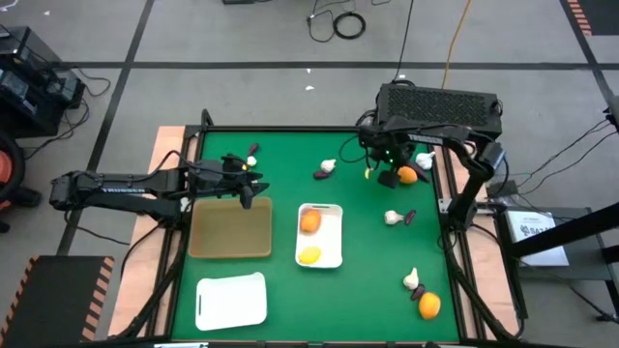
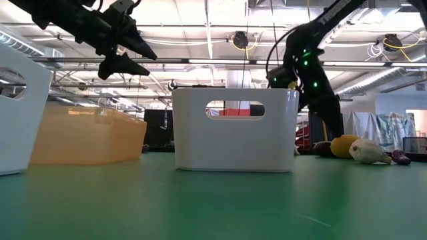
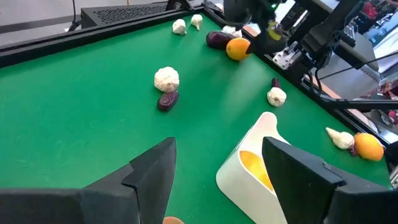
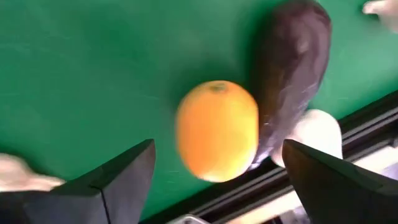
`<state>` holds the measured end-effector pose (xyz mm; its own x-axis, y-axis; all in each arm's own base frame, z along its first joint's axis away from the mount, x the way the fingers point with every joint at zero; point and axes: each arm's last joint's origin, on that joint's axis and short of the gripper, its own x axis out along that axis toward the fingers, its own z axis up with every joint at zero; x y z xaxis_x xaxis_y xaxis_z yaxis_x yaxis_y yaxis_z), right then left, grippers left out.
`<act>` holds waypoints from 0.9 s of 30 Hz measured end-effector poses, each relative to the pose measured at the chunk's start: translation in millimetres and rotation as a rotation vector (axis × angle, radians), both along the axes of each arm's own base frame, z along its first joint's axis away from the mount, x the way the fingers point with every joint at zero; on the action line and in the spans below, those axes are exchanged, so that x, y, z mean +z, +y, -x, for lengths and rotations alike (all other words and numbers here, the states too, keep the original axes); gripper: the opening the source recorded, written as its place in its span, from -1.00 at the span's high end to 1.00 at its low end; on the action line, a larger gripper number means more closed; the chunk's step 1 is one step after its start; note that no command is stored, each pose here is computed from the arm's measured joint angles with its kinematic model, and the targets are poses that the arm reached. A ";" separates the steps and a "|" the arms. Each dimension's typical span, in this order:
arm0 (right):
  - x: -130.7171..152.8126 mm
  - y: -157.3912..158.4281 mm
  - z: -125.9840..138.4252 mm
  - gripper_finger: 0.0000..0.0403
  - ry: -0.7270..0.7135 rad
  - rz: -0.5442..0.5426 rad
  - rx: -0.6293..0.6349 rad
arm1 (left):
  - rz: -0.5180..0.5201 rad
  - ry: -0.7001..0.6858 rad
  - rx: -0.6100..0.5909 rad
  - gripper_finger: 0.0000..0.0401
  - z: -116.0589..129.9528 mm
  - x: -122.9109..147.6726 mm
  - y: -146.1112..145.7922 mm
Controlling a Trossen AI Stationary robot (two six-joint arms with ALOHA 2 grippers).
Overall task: Sort produce into baskets
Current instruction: Put the yellow lemon into the top white bin
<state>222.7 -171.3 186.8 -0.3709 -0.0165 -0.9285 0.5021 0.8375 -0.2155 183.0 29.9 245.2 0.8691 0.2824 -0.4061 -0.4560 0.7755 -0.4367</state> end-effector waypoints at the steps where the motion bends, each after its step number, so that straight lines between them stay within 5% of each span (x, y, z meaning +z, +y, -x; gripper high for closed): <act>1: -3.2 -1.9 0.1 -0.69 0.021 0.005 0.005 | 0.000 0.000 0.001 -0.23 0.0 0.0 0.1; 22: -41.6 -5.1 11.6 -0.67 0.057 -0.113 -0.048 | 0.043 0.048 0.042 -0.23 2.8 -5.4 0.3; 27: -43.3 -5.6 11.2 -0.50 0.047 -0.083 -0.097 | 0.039 0.047 0.049 -0.23 2.8 -5.2 0.5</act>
<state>211.5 -176.8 143.4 -0.4102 0.0974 -0.9068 0.5725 0.8014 -0.1729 180.1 30.4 240.0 0.8343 0.3069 -0.4580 -0.5137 0.7345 -0.4435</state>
